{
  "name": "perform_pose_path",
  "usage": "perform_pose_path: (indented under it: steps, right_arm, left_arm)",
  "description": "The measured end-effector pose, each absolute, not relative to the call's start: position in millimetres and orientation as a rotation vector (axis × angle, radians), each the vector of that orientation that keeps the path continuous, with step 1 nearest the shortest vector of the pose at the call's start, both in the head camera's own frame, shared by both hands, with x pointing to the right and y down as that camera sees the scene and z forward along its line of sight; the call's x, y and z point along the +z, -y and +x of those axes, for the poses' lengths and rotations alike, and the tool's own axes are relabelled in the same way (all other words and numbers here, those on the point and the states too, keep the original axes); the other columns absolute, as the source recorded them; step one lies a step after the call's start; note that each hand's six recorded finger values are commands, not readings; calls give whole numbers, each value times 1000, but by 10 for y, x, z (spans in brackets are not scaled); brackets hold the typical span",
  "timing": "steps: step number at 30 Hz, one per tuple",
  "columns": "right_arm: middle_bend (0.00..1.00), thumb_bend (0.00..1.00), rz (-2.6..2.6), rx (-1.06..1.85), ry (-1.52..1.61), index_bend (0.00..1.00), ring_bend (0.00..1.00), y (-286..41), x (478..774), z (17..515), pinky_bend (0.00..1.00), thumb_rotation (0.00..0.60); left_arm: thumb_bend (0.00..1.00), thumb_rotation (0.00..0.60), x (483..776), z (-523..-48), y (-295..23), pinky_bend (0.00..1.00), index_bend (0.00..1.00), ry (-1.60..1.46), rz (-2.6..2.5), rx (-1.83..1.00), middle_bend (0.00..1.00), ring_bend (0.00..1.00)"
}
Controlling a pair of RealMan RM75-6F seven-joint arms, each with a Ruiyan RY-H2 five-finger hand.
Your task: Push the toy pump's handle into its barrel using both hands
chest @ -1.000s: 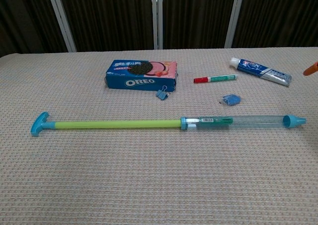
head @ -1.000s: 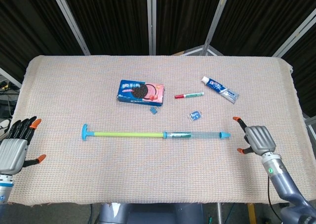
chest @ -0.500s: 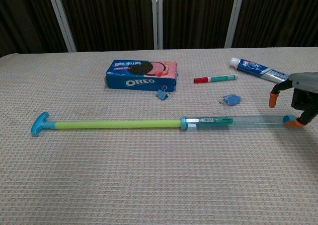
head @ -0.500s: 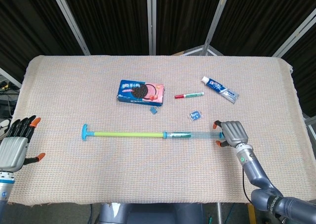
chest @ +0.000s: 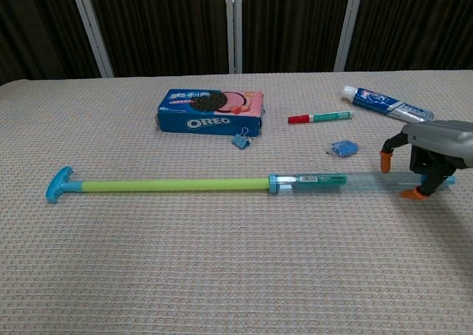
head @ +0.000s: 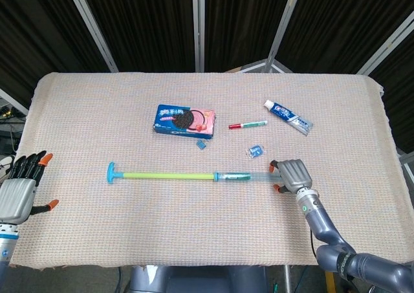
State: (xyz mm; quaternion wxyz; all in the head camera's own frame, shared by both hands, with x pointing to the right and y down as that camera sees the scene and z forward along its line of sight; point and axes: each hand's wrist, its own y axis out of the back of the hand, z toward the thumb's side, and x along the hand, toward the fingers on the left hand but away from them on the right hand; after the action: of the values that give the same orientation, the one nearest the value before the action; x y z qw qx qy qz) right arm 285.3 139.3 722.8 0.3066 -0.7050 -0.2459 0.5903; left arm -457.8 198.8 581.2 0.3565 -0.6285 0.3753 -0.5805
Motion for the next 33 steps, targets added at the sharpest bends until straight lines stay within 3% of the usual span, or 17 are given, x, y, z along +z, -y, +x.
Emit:
perform_pose_path:
  steps: [11,16,25,26,28,30,33]
  right_arm:
    - [1000,197,-1848,1539,661,473,1000,-1363,7307,2773,1000,600]
    - [1000,215,-1850,1539,665,556,1000,-1360,7349,2777,1000,600]
    - [1000,352,-1868,1530,677,610,1000,-1362,7326,2765,1000,600]
    - [1000,365,-1869,1530,679,613,1000,-1362,7320,2763,1000,600]
    - [1000,379,-1869,1530,683,618,1000,-1360,7306,2759,1000,600]
    - [1000,392,-1867,1532,683,621,1000,-1358,7294,2757,1000,600]
    - [1000,404,-1863,1537,684,622,1000,-1358,7278,2761,1000,600]
  left_arm:
    - [0,600,5854,-4588,-1994,0,0,-956,-1622,-1513,0,0]
    - [0,600,5890,-4586,-2004,0,0,-943,-1627,-1524,0,0]
    - [0,600,6003,-4517,-1962,4,0,-904,-1631,-1532,5,2]
    - [0,600,6023,-4498,-1944,49,0,-902,-1631,-1529,55,44]
    - [0,600,6075,-4444,-1896,240,0,-897,-1640,-1522,244,225]
    - [1,600,6134,-4369,-1839,562,4,-891,-1662,-1506,507,502]
    - [46,600,6242,-4242,-1753,858,86,-862,-1706,-1478,729,719]
